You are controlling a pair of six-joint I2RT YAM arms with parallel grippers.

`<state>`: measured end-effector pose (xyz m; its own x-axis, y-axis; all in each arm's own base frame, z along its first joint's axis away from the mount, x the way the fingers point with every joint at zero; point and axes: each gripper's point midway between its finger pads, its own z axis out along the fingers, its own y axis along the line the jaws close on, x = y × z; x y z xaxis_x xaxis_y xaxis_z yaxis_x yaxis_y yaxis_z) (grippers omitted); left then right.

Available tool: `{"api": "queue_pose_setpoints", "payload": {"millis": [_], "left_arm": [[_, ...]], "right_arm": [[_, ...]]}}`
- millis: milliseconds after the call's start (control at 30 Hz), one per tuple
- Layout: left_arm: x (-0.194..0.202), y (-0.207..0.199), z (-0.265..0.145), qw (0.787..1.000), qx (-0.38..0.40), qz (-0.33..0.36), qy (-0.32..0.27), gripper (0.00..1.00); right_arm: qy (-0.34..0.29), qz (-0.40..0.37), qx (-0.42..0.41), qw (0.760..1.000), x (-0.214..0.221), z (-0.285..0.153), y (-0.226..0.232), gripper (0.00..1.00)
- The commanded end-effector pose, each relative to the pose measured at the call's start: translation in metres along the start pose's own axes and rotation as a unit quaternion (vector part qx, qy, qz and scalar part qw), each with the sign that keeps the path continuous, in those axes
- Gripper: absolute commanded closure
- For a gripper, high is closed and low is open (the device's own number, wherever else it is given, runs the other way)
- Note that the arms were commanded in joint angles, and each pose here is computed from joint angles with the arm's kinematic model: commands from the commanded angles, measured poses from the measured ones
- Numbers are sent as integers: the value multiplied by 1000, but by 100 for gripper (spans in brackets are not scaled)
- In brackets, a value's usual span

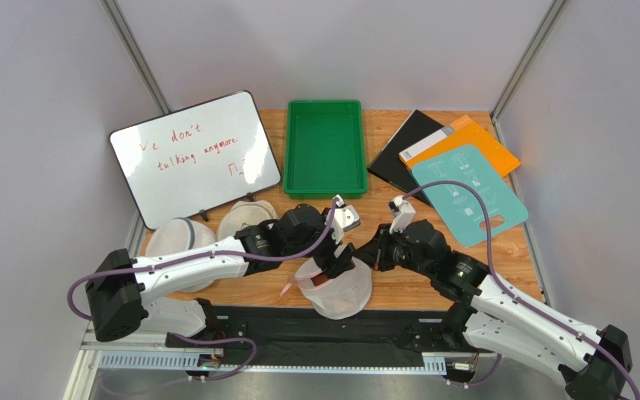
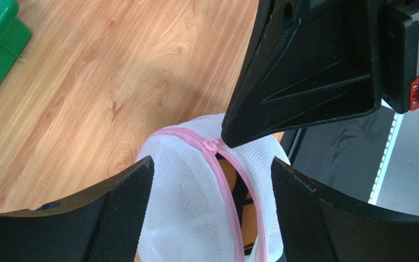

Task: Unzip the laundry bag and remove the bra

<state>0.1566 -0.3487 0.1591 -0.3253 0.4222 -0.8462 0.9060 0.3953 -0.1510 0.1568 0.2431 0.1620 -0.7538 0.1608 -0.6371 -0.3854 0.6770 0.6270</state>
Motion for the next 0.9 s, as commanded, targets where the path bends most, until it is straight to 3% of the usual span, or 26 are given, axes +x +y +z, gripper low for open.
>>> {"api": "queue_pose_setpoints", "payload": {"millis": [0,167,267,333,400,867], "left_arm": [[-10,-11,0,1000,18,-8,-11,22],[0,-10,3,1000,14,-15,7,52],[3,-8,3,1000,8,-14,11,77],[4,-7,3,1000,5,-14,12,85],[4,-6,2,1000,3,-12,12,99],[11,5,-18,999,-25,25,10,100]], "right_arm": [[-21,0,-9,1000,-10,-2,7,100],[-26,-3,-2,1000,-13,-4,5,100],[-28,-6,5,1000,-14,-5,3,100],[-29,-2,14,999,-13,-4,-2,100],[-35,-1,30,999,-14,-3,-8,100],[-38,-1,89,995,-11,4,-41,100]]}}
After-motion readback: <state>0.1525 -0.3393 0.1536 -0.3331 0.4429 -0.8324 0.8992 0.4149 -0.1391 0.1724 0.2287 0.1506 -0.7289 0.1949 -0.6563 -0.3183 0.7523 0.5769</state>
